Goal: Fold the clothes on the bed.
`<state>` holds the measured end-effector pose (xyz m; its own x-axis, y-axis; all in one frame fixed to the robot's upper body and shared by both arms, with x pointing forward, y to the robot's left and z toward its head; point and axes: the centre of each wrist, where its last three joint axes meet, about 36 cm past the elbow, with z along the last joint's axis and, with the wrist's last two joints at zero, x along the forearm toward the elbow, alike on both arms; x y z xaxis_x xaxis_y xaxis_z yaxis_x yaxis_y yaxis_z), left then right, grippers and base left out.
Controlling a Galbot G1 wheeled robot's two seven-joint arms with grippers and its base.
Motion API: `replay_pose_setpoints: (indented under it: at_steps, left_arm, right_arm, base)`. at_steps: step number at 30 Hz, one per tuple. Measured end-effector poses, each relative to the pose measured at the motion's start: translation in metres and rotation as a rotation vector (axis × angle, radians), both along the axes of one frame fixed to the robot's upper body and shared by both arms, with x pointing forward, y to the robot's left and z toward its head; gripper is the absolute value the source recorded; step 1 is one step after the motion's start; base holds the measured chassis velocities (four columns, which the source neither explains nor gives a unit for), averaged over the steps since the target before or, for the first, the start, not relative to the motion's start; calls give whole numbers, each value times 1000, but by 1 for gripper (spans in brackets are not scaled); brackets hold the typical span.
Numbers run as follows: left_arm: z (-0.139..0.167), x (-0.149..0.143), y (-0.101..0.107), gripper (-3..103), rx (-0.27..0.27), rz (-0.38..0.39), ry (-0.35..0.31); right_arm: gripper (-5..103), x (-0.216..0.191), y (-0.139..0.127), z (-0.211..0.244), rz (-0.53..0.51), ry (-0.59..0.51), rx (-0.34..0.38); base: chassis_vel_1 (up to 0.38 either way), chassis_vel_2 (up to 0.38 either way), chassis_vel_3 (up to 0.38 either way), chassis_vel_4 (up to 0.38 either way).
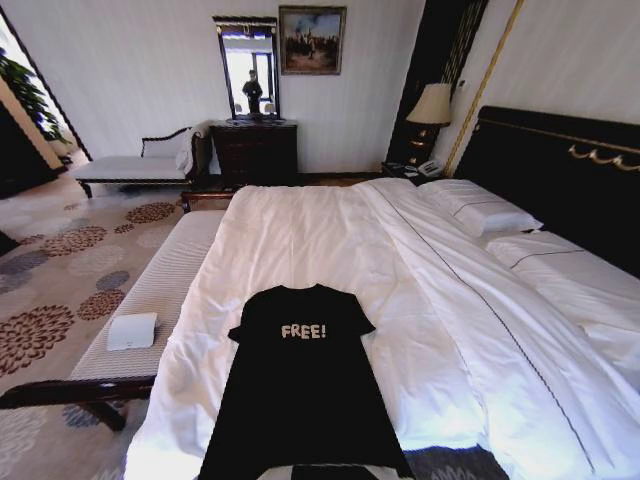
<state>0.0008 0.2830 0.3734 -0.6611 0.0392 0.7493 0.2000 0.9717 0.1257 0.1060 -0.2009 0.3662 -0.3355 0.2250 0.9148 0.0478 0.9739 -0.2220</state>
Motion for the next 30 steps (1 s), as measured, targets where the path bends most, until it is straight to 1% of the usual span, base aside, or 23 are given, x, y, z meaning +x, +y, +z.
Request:
replay_pose_setpoints:
  at_steps: [5, 7, 8, 9, 10, 11, 13, 14, 15, 16, 17, 19, 20, 21, 22, 23, 25, 26, 28, 29, 30]
  left_arm:
    - [-18, 10, -4, 1, 29, -5, -25]
    - [-21, 13, -5, 1, 34, -9, -35]
    - [-22, 15, -7, 1, 35, -10, -44]
    - [-23, 17, -7, 1, 34, -10, -47]
    - [-23, 17, -7, 1, 34, -10, -47]
    - [-23, 18, -8, -2, 35, -10, -50]
    - [-24, 19, -8, 7, 33, -8, -52]
    - [-24, 19, -9, 12, 34, -6, -53]
    - [-23, 20, -9, 12, 33, -5, -54]
    - [-22, 21, -10, 18, 31, -3, -56]
    - [-22, 21, -10, 18, 31, -3, -56]
    - [-20, 21, -13, 28, 29, -4, -63]
    - [-20, 21, -13, 28, 29, -4, -63]
    - [-20, 20, -13, 34, 30, -8, -65]
    - [-19, 20, -14, 39, 30, -11, -68]
    - [-19, 19, -14, 39, 29, -13, -72]
    - [-18, 17, -14, 50, 27, -16, -88]
    - [-18, 17, -14, 50, 27, -16, -88]
    - [-18, 16, -14, 61, 30, -23, -119]
    - [-18, 16, -14, 66, 28, -21, -131]
    - [-18, 16, -14, 66, 28, -21, -131]
  right_arm:
    - [1, 13, -1, -11, -22, -21, 27]
    - [1, 15, -1, -12, -27, -25, 32]
    - [-2, 17, -2, -13, -30, -28, 37]
    - [2, 19, -2, -13, -33, -32, 43]
    - [2, 19, -2, -13, -33, -32, 43]
    - [7, 20, -2, -13, -34, -35, 43]
    - [18, 21, -1, -13, -31, -38, 48]
    - [18, 20, -1, -12, -27, -41, 48]
    - [23, 20, 0, -12, -24, -43, 47]
    - [28, 19, 0, -11, -23, -44, 46]
    - [28, 19, 0, -11, -23, -44, 46]
    - [40, 18, 1, -8, -21, -47, 48]
    - [40, 18, 1, -8, -21, -47, 48]
    - [40, 18, 1, -7, -21, -51, 46]
    - [45, 18, 1, -7, -19, -57, 43]
    - [51, 19, 0, -6, -18, -64, 39]
    - [61, 19, 0, -5, -19, -79, 37]
    - [61, 19, 0, -5, -19, -79, 37]
    - [73, 20, -2, -4, -24, -116, 58]
    - [73, 21, -3, -4, -27, -142, 72]
    - [73, 21, -3, -4, -27, -142, 72]
  base:
    - [0, 0, 0, 0]
    - [0, 0, 0, 0]
    - [0, 0, 0, 0]
    - [0, 0, 0, 0]
    - [0, 0, 0, 0]
    - [0, 0, 0, 0]
    - [0, 0, 0, 0]
    - [0, 0, 0, 0]
    - [0, 0, 0, 0]
    - [0, 0, 0, 0]
    - [0, 0, 0, 0]
    - [0, 0, 0, 0]
    - [0, 0, 0, 0]
    - [0, 0, 0, 0]
    - [0, 0, 0, 0]
    - [0, 0, 0, 0]
    - [0, 0, 0, 0]
    - [0, 0, 0, 0]
    - [0, 0, 0, 0]
    - [0, 0, 0, 0]
    - [0, 0, 0, 0]
